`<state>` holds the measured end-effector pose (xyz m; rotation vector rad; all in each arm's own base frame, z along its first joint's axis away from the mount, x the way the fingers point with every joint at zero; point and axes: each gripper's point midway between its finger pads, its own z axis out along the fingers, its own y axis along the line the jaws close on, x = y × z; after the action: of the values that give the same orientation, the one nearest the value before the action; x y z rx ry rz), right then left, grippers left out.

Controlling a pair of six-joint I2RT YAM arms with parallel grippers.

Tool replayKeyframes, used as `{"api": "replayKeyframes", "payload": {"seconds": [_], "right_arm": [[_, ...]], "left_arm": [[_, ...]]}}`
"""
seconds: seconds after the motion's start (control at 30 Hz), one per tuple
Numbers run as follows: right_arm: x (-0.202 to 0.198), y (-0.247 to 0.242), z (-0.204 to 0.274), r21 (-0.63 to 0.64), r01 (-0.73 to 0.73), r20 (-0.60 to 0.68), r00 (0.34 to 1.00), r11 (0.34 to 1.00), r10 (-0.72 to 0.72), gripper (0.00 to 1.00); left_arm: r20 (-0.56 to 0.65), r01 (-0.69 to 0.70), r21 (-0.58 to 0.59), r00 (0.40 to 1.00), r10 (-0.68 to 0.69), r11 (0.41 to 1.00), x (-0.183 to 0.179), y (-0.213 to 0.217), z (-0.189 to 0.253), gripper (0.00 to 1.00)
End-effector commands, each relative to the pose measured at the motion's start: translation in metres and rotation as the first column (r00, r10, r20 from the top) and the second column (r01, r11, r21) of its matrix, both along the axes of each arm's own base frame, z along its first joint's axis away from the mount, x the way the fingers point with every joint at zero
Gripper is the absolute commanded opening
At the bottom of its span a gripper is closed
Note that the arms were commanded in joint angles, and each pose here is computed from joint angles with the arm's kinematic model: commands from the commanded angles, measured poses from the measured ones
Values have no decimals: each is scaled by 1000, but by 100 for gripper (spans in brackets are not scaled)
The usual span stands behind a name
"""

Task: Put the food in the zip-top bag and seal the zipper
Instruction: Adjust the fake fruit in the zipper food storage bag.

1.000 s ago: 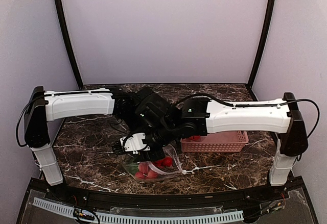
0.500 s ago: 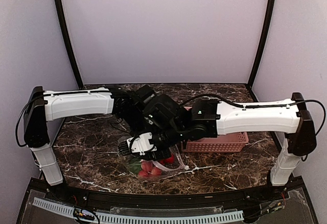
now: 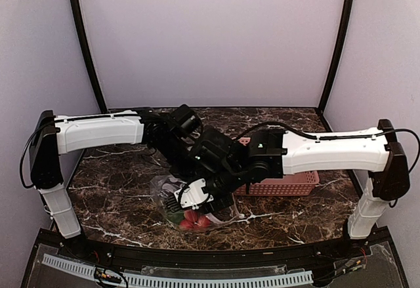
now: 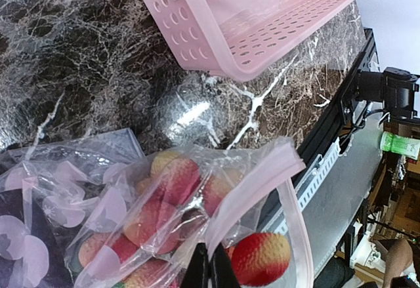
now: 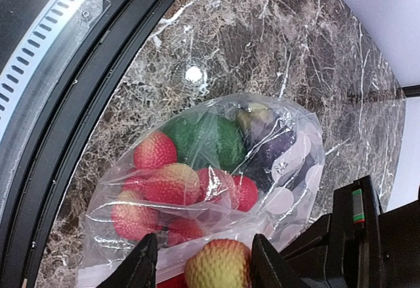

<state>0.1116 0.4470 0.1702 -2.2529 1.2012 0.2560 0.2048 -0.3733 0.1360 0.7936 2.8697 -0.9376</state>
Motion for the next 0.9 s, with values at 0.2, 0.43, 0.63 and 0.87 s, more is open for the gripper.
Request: {"api": "replayKeyframes", "payload": {"seconds": [0.2, 0.43, 0.63, 0.87], "right_arm": [[5, -7, 1, -33, 3, 118, 993, 999, 1, 44], [34, -20, -12, -55, 107, 102, 990, 993, -101, 30], [40, -39, -22, -65, 137, 48, 990, 988, -134, 26], [27, -29, -13, -18, 125, -66, 990, 992, -126, 26]], "left_arm": [[-33, 17, -50, 999, -18, 999, -8, 0, 13, 1], [-32, 20, -46, 999, -22, 999, -9, 3, 15, 1], [-23, 21, -50, 999, -22, 999, -8, 4, 18, 1], [-5, 8, -86, 1000, -9, 996, -2, -1, 26, 1]]}}
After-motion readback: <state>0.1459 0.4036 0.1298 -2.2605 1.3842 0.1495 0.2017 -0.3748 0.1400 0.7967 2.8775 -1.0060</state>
